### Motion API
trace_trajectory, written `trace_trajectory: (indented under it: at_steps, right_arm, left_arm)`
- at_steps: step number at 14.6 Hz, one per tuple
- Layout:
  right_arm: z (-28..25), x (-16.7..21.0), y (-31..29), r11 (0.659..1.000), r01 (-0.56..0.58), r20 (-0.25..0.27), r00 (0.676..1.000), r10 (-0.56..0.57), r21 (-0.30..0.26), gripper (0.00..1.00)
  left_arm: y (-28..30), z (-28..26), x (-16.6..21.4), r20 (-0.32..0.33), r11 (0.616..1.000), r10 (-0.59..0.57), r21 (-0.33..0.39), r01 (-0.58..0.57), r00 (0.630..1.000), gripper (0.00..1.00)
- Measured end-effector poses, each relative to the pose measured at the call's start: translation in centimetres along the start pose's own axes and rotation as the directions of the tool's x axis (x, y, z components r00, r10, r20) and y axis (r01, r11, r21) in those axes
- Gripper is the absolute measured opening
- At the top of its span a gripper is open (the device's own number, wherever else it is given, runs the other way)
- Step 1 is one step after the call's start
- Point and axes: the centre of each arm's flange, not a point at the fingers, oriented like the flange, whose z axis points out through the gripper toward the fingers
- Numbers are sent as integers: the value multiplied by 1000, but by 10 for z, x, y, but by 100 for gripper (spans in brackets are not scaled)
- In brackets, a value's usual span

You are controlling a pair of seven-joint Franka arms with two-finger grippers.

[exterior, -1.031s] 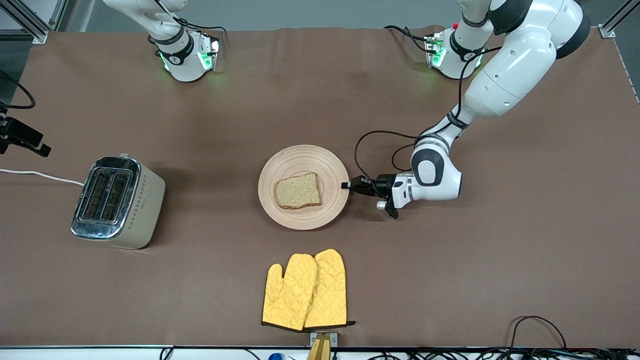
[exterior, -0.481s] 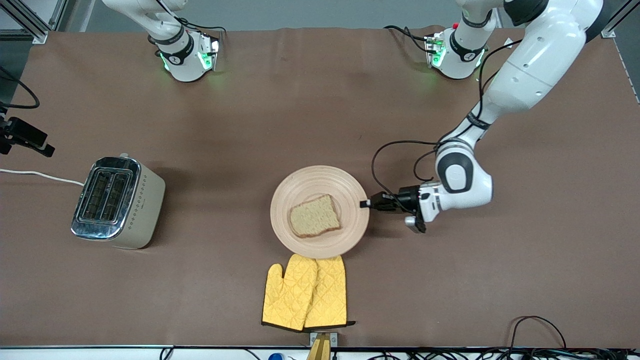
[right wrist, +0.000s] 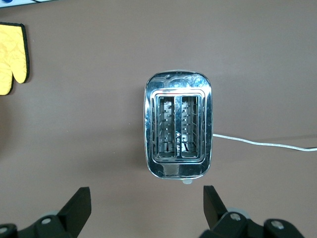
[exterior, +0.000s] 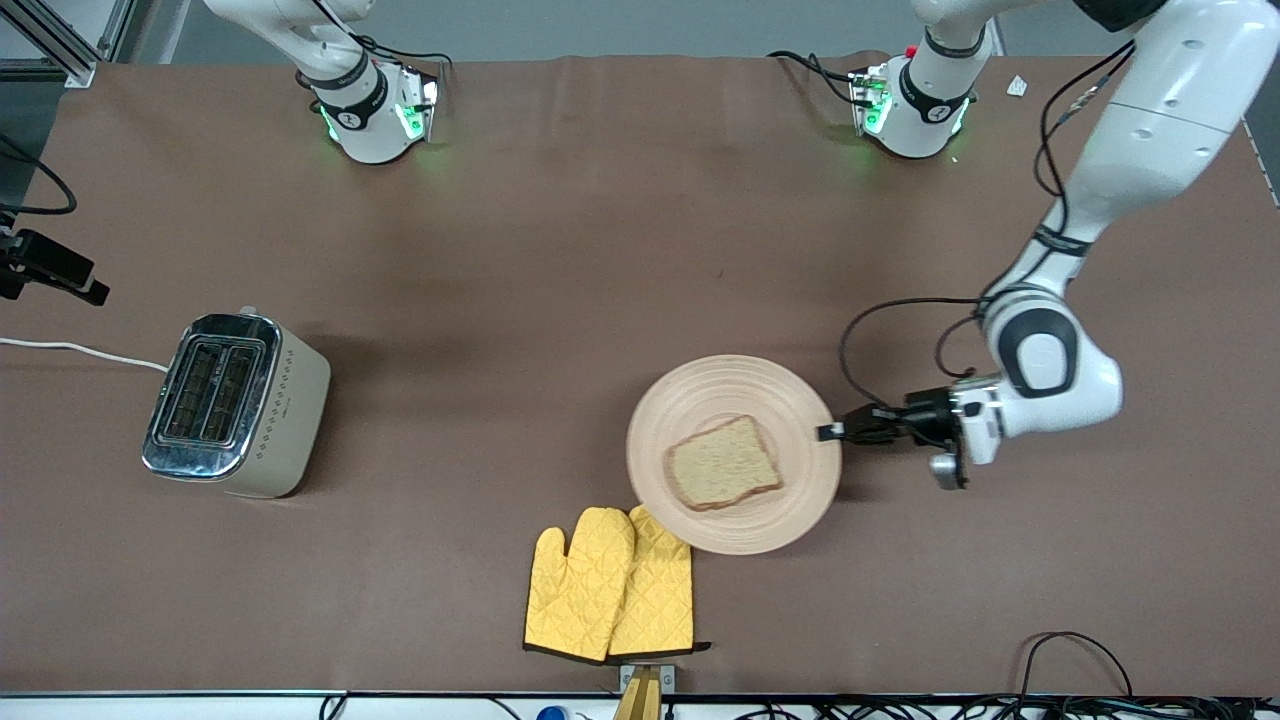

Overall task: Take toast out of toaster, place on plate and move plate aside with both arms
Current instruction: 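Slide the plate with the left gripper away from the toaster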

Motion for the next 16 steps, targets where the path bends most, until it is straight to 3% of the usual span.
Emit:
trace_trajectory:
  at_steps: [7, 16]
  right_arm:
    - [3, -3, -9, 1000, 19, 27, 999, -18, -18, 100]
    - [1, -2, -8, 1000, 18, 15, 1000, -18, -19, 100]
  left_arm:
    - [-60, -161, -6, 14, 999, 20, 26, -21, 1000, 9]
    - [-122, -279, -44, -53, 996, -37, 73, 41, 998, 9]
